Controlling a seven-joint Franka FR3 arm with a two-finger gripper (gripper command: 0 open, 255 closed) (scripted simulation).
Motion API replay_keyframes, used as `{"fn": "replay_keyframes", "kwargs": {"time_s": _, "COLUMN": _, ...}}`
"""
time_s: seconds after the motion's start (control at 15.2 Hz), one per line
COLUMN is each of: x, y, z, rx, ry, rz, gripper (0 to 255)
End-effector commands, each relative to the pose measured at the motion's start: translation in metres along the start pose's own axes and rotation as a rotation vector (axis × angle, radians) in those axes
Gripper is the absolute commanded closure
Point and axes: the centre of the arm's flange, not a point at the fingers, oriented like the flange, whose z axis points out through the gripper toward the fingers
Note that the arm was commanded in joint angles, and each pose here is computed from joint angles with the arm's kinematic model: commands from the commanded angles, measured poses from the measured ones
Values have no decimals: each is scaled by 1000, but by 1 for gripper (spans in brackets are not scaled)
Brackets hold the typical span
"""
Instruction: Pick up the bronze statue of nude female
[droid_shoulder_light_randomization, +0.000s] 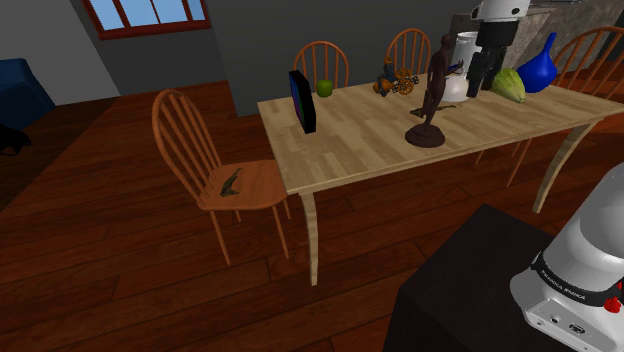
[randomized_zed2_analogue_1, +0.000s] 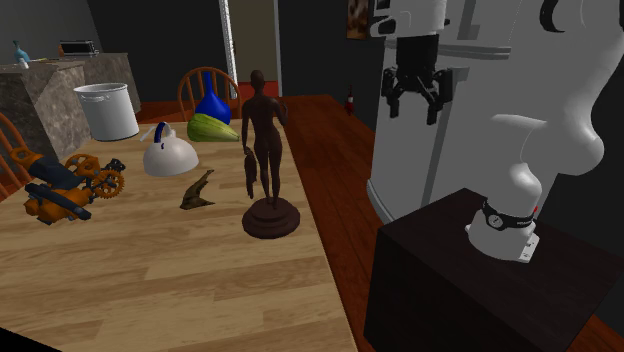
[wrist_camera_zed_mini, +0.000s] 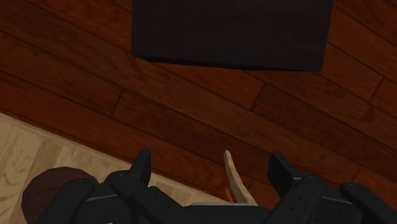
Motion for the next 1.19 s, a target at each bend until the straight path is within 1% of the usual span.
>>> {"fn": "replay_keyframes", "kwargs": {"time_s": 0.0, "x": 15, "y": 21, "z": -4, "rx": 5, "ry": 22, "rz": -3, "gripper": 0}}
{"fn": "replay_keyframes", "kwargs": {"time_s": 1.12, "x": 122, "y": 204, "z": -42, "rx": 57, "ry": 203, "rz": -24, "gripper": 0}}
